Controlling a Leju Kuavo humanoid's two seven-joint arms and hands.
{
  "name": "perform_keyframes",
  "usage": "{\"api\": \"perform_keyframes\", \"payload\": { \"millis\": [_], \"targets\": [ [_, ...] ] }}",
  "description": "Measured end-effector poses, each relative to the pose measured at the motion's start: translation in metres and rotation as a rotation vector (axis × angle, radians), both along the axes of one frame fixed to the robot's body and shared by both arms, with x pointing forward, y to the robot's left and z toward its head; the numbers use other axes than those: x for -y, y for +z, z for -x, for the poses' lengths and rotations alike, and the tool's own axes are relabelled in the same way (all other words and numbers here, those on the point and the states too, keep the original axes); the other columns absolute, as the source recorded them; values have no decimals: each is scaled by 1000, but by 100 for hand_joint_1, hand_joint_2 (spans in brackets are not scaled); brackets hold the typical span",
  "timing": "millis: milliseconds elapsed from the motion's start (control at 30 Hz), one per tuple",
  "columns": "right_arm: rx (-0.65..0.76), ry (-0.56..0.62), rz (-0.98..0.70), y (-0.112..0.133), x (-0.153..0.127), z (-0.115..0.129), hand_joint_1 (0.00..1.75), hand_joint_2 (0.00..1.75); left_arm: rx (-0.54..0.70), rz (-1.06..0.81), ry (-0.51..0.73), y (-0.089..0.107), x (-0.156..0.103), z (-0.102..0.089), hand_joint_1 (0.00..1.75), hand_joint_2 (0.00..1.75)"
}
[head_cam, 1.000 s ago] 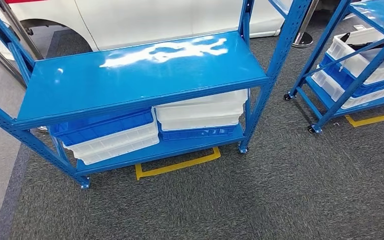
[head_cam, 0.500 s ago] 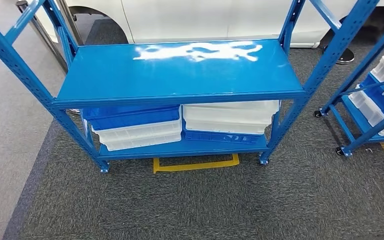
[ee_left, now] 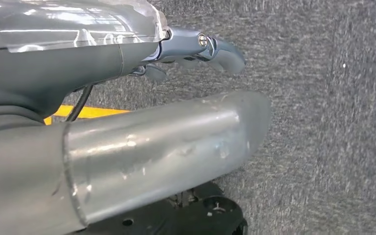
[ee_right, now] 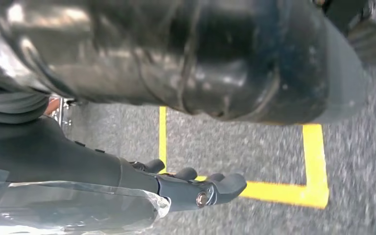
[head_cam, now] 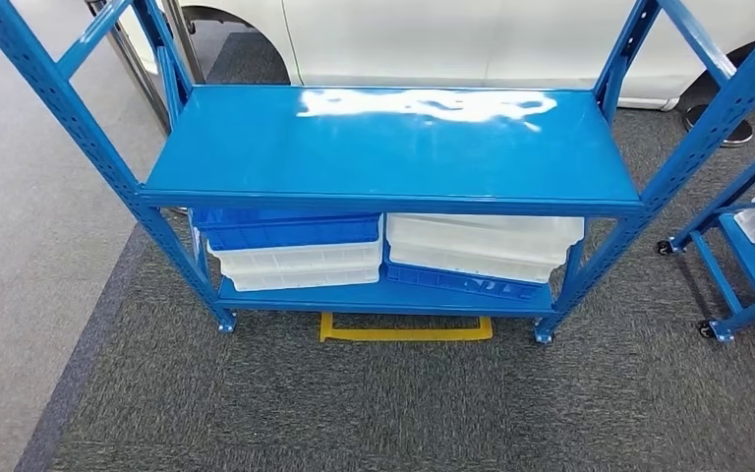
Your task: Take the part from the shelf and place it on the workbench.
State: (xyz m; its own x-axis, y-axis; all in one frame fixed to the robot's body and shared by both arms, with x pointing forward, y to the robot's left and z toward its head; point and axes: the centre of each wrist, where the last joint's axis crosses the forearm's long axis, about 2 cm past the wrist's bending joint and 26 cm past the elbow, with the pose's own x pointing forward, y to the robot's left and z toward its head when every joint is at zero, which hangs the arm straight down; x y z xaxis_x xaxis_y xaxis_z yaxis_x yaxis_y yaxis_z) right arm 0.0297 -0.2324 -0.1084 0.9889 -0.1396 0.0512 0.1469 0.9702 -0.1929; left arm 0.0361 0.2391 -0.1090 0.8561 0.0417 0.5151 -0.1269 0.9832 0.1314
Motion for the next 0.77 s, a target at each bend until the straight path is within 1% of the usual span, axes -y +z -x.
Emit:
{"api": "perform_keyframes", "payload": {
  "millis": [333, 700, 733, 767],
  "targets": [
    [-9, 6, -3, 0, 1, 3, 0, 0, -19, -16, 3, 0, -1, 1, 0, 0],
    [-6, -4, -4, 0, 2, 0, 0, 0, -16, -18, 5, 0, -2, -1, 0, 0],
    [-6, -5, -4, 0, 2, 1, 0, 44, -16, -18, 5, 0, -2, -1, 0, 0],
    [-7, -6, -5, 0, 2, 1, 0, 58, -16, -18, 5, 0, -2, -1, 0, 0]
  ]
}}
